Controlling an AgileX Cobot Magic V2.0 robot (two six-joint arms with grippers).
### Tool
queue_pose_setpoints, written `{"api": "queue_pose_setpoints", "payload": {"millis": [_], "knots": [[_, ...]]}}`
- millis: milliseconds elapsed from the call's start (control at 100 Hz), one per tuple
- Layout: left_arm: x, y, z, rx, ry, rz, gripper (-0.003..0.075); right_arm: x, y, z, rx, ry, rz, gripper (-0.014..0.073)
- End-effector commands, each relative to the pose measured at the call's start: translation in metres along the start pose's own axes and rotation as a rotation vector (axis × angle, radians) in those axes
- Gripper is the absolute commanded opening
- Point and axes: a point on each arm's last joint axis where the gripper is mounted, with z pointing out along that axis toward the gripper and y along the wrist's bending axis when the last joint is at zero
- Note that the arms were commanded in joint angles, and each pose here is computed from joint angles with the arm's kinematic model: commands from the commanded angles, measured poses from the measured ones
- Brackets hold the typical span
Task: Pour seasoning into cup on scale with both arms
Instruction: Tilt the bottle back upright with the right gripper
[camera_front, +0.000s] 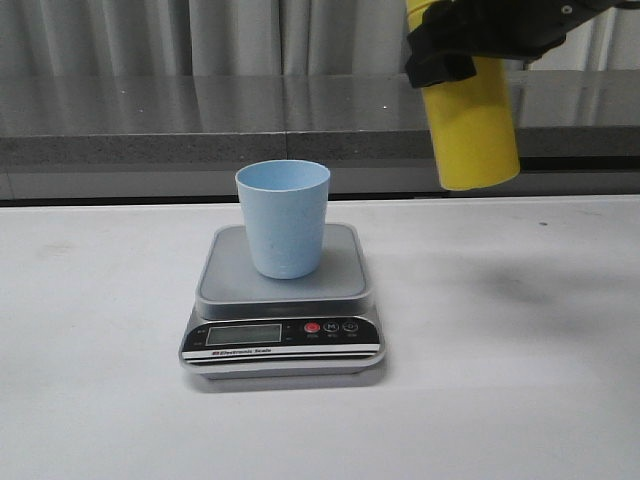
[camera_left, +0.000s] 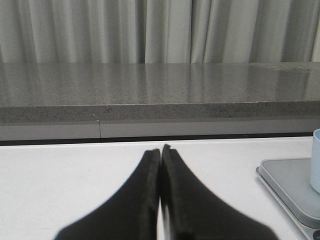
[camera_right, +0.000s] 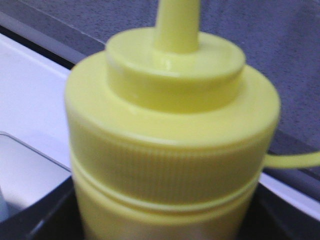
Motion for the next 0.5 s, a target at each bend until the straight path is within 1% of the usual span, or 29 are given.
{"api": "queue_pose_setpoints", "payload": {"millis": [0, 110, 200, 230, 320, 400, 490], "knots": [[0.005, 0.0, -0.001, 0.005, -0.069, -0.009, -0.002, -0.021, 0.001, -0.016, -0.023, -0.198, 0.005, 0.03], [0.005, 0.0, -0.001, 0.005, -0.069, -0.009, -0.002, -0.005, 0.004, -0.018, -0.01, -0.272, 0.006, 0.03], [0.005, 0.0, -0.001, 0.005, -0.069, -0.009, -0.002, 0.012, 0.004, -0.022, 0.033, -0.331, 0.025, 0.03], [0.005, 0.0, -0.001, 0.005, -0.069, -0.009, -0.002, 0.016, 0.003, -0.024, 0.054, -0.365, 0.044, 0.03], [0.005, 0.0, -0.001, 0.005, -0.069, -0.009, -0.002, 0.032, 0.003, -0.031, 0.091, -0.417, 0.091, 0.03], [0.005, 0.0, -0.001, 0.005, -0.069, -0.009, -0.002, 0.043, 0.005, -0.034, 0.097, -0.422, 0.102, 0.03], [0.005, 0.0, -0.001, 0.005, -0.069, -0.009, -0.002, 0.054, 0.007, -0.036, 0.094, -0.4, 0.104, 0.03]]}}
